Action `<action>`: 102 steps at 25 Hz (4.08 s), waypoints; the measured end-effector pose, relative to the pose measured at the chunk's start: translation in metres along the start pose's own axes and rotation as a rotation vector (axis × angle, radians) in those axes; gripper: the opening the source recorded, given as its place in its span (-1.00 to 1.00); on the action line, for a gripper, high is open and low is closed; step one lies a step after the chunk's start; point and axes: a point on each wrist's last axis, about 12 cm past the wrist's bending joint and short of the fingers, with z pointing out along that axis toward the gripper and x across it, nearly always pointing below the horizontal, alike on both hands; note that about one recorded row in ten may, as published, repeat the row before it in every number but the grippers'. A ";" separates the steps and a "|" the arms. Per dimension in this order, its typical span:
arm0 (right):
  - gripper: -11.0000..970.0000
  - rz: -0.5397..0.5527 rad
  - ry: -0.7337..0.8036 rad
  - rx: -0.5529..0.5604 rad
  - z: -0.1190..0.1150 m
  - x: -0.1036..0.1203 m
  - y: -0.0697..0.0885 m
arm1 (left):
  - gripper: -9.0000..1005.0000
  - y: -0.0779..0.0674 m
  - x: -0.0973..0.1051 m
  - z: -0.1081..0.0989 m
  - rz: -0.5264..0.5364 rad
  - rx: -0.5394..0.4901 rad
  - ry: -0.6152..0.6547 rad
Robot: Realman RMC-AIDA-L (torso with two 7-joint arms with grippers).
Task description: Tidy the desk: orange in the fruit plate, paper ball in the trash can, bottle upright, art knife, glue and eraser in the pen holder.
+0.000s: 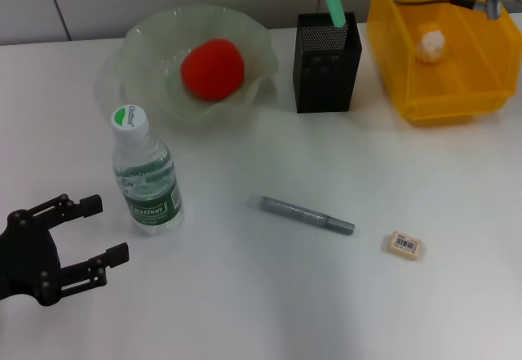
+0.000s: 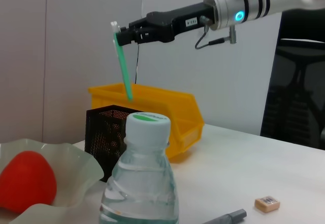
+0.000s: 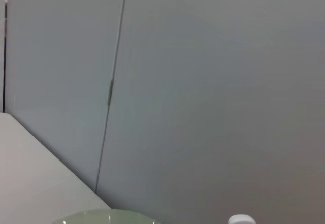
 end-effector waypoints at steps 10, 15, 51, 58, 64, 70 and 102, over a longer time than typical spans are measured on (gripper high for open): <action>-0.53 0.003 0.005 0.005 0.009 0.013 -0.001 | 0.59 -0.001 0.000 0.001 -0.002 0.002 -0.006; -0.38 0.021 -0.004 0.006 0.007 0.015 -0.001 | 0.59 -0.001 -0.001 0.001 -0.002 0.005 -0.009; 0.37 0.018 0.984 -0.385 -0.036 -0.012 0.058 | 0.59 -0.005 -0.001 -0.006 0.020 0.060 0.009; 0.37 -0.023 1.039 -0.372 -0.019 0.003 0.069 | 0.59 -0.006 -0.001 -0.007 0.017 0.076 0.015; 0.37 -0.030 1.092 -0.388 -0.011 0.018 0.078 | 0.59 -0.007 -0.001 -0.007 0.014 0.076 0.016; 0.37 -0.033 1.148 -0.422 -0.007 0.034 0.088 | 0.59 -0.008 0.001 -0.007 0.011 0.070 0.015; 0.35 -0.025 1.194 -0.392 0.002 0.061 0.095 | 0.59 -0.009 0.003 -0.005 0.005 0.055 0.014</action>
